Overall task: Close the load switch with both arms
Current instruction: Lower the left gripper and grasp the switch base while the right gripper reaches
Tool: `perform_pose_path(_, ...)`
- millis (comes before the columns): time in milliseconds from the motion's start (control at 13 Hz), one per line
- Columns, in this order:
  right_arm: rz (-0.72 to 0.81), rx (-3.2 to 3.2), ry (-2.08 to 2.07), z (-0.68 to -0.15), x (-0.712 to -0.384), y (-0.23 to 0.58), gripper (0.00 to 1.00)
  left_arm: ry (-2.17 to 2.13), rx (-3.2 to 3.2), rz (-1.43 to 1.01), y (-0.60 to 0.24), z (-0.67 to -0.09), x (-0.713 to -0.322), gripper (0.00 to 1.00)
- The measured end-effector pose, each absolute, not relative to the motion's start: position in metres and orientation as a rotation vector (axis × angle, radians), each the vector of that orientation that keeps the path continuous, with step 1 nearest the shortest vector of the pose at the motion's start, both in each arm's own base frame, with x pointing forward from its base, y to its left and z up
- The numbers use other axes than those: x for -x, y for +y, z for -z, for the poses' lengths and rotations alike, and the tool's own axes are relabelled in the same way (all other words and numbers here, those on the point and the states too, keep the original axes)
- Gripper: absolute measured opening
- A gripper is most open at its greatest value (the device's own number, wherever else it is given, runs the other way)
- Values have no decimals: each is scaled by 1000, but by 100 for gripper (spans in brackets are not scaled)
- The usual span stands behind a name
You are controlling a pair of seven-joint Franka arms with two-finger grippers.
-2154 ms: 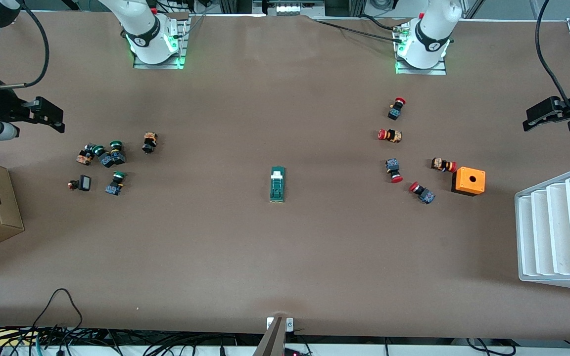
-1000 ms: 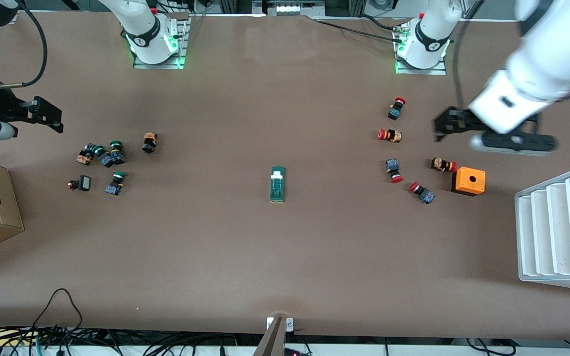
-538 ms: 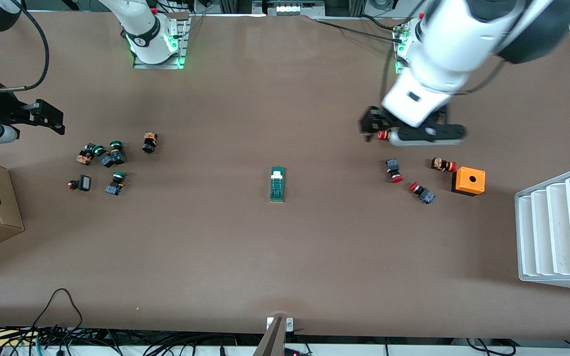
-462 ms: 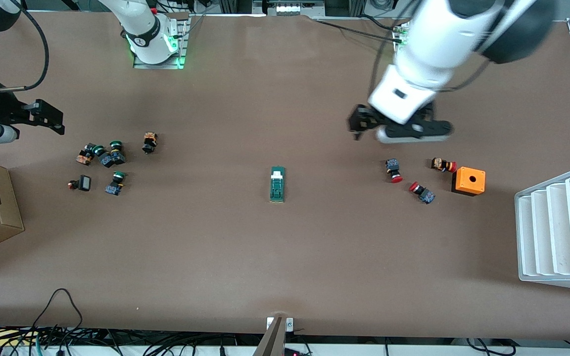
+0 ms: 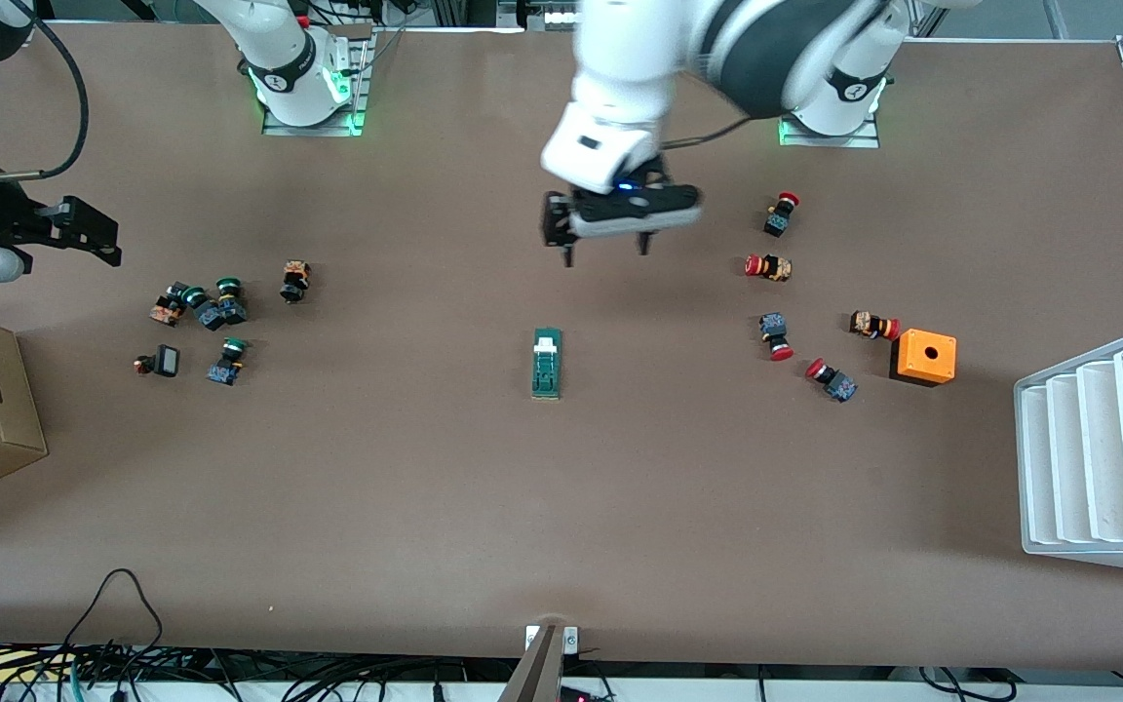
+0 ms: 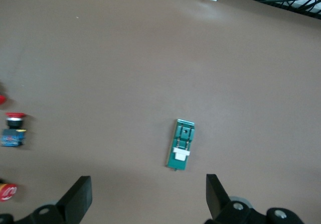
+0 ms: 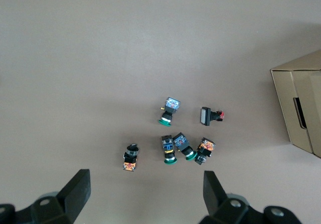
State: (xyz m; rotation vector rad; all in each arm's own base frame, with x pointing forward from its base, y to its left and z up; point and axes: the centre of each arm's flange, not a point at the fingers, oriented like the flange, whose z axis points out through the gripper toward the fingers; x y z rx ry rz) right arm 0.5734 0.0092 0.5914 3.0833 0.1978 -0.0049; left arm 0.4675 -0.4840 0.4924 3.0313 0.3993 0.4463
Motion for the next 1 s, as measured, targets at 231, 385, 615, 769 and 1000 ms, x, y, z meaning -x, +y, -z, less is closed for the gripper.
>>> perform_pose_path(231, 5, -3084, 187, -592, -573, 6, 100, 411, -3043, -689, -537, -431, -431, 100)
perform_pose_path(385, 3, -3085, 166, -592, -574, -2, 100, 387, -3028, -841, -558, -382, -410, 100)
perform_pose_path(615, -2, -3086, 133, -593, -574, -5, 100, 350, -2956, -1026, -573, -317, -392, 100)
perform_pose_path(769, 2, -3087, 126, -593, -574, -5, 100, 323, -2883, -1105, -579, -279, -385, 100)
perform_pose_path(1000, 54, -3088, 122, -585, -574, -7, 100, 268, -2825, -1173, -574, -234, -371, 100)
